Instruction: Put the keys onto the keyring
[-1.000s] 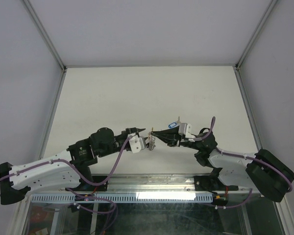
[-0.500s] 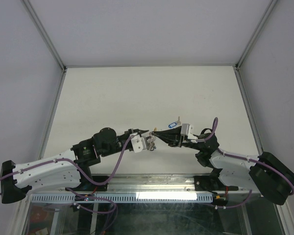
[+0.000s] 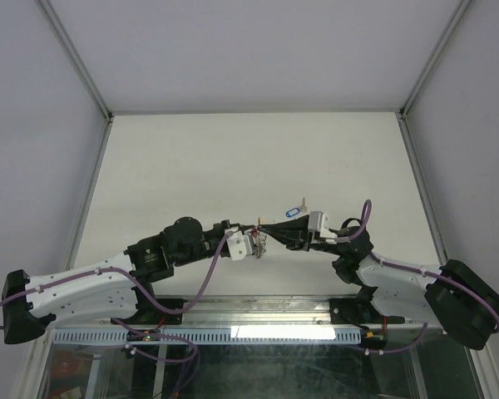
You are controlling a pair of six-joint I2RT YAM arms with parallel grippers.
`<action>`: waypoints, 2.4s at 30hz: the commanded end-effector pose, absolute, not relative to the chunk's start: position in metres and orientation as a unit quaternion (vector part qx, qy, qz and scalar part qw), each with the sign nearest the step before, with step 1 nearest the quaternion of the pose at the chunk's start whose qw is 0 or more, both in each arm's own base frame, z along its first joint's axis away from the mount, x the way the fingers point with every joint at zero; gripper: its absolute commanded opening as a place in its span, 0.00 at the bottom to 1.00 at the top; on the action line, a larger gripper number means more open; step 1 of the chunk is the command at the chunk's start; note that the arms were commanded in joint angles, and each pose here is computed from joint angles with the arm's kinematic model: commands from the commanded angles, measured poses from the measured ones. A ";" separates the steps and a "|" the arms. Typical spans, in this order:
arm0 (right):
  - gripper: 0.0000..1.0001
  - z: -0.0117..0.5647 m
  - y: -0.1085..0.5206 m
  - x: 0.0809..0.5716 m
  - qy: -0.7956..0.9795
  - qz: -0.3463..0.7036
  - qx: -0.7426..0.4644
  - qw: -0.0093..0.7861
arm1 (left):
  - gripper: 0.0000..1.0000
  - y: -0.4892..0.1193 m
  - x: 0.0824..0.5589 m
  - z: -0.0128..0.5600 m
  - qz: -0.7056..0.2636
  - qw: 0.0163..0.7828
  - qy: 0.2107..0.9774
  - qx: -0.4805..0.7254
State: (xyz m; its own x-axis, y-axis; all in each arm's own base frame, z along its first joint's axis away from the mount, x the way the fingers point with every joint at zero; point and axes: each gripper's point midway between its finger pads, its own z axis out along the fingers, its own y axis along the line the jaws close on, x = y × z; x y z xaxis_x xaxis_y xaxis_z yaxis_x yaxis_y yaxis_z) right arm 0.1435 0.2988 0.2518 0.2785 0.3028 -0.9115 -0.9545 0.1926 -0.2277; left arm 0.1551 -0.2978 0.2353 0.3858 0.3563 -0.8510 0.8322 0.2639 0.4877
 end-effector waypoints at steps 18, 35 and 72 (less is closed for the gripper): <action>0.00 0.280 0.293 0.140 0.341 0.467 -0.417 0.701 | 0.00 -0.306 0.160 0.253 -0.195 0.626 0.504 0.563; 0.00 0.290 0.290 0.136 0.326 0.479 -0.403 0.709 | 0.00 -0.310 0.158 0.236 -0.202 0.616 0.505 0.570; 0.00 0.223 0.291 0.205 0.546 0.361 -0.382 0.653 | 0.88 -0.209 0.276 0.251 -0.245 0.594 0.746 0.175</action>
State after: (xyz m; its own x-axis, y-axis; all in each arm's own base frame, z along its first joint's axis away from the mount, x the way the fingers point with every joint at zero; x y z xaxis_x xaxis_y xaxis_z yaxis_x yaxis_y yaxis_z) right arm 0.1923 0.2853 0.2004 0.1249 0.0510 -0.9908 -0.9033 0.4190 -0.0923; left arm 0.2512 -0.2189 0.2350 -0.0417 0.1733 -0.9840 0.6356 0.7644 0.1077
